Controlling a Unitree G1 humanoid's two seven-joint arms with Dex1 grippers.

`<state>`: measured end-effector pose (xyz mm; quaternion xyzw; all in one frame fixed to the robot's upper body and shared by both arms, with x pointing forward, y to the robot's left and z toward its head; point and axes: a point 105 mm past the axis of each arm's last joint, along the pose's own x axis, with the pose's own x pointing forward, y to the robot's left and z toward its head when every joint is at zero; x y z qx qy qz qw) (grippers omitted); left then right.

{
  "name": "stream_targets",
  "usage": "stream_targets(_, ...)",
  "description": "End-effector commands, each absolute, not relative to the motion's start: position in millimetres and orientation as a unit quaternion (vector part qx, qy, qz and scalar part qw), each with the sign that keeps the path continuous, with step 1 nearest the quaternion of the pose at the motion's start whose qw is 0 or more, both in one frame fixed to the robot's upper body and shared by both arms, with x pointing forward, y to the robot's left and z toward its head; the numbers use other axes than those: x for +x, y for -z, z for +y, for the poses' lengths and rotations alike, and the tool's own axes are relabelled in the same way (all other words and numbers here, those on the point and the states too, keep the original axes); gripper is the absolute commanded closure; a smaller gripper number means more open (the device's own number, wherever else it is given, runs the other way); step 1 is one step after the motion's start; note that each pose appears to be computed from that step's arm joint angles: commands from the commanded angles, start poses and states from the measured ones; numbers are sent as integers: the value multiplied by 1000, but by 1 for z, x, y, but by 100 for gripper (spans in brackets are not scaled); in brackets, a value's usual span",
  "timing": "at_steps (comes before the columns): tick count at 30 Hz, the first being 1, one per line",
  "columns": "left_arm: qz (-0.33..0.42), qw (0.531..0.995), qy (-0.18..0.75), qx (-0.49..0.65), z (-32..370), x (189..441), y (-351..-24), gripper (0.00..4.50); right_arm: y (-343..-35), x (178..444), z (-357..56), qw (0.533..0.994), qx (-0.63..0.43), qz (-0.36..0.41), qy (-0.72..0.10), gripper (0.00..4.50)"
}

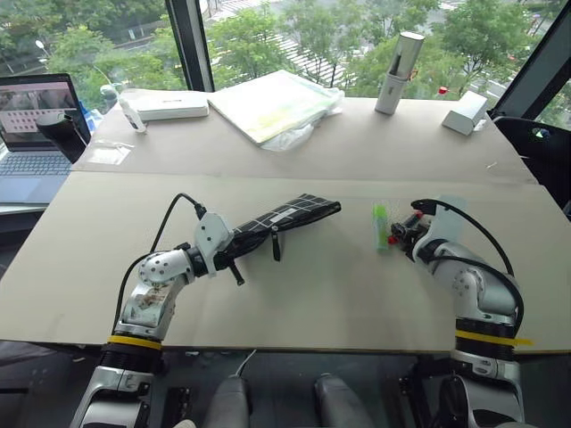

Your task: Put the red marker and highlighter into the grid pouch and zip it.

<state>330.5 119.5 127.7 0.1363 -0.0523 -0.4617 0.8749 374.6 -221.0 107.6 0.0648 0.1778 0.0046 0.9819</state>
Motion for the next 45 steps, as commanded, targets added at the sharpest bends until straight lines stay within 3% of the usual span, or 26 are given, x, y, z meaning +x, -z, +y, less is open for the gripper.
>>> stream_targets(1,-83,870,463,148,116,328,-143,450,-106,381,-208,985,12,171,-32,203)
stream_targets(7,-84,871,461,149,117,328,-144,450,-113,394,-217,979,-127,147,-55,203)
stream_targets(15,-85,871,459,152,119,330,-146,450,-119,403,-228,976,-162,130,-60,203)
stream_targets(22,-85,870,460,154,119,330,-147,450,-124,403,-239,980,-149,121,-47,392)
stream_targets(28,-86,869,461,157,120,331,-149,450,-124,400,-244,983,-134,118,-41,392)
stream_targets(32,-88,869,462,156,120,331,-151,450,-150,405,-260,989,-135,59,-2,392)
stream_targets(37,-90,870,462,144,124,332,-158,450,-202,404,-238,987,-107,-49,-110,392)
stream_targets(41,-89,869,465,143,128,332,-163,450,-230,384,-217,940,-232,-119,-219,392)
stream_targets(45,-87,867,468,146,131,333,-166,450,-212,340,-195,816,-420,-117,-379,392)
